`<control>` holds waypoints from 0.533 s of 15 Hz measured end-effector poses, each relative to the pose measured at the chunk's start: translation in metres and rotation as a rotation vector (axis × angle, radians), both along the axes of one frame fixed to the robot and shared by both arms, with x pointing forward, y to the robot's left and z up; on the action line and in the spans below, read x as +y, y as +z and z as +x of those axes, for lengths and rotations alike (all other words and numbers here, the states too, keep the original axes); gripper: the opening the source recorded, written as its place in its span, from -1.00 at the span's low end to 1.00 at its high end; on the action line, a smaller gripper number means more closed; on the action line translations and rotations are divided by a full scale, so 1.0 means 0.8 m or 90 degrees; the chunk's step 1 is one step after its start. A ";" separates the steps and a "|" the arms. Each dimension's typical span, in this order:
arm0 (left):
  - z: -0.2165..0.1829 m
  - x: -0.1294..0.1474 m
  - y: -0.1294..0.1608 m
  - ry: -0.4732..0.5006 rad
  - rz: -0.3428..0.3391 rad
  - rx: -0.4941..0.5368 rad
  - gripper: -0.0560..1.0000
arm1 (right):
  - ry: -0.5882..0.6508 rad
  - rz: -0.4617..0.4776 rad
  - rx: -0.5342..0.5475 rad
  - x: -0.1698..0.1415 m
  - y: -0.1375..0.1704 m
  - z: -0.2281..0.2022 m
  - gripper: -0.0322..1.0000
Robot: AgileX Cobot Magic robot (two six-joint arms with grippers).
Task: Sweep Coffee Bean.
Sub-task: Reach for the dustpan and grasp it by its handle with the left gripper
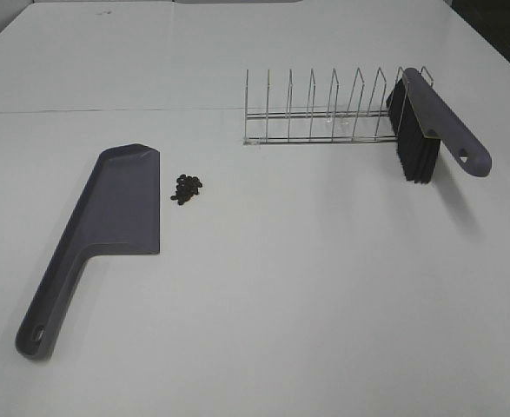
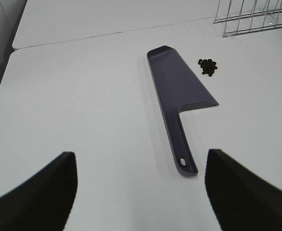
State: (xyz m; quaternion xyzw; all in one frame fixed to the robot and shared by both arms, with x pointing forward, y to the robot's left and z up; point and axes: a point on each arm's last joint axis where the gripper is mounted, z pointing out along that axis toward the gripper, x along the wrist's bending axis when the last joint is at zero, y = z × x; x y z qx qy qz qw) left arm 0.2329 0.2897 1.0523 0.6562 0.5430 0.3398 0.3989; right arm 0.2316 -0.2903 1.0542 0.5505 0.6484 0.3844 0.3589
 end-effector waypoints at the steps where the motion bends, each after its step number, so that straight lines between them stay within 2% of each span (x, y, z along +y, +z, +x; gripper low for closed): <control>1: 0.000 0.000 0.000 0.000 0.000 0.000 0.39 | 0.000 0.000 0.000 0.000 0.000 0.000 0.48; 8: 0.000 0.000 0.000 0.000 0.000 0.000 0.39 | 0.000 0.000 0.000 0.000 0.000 0.000 0.48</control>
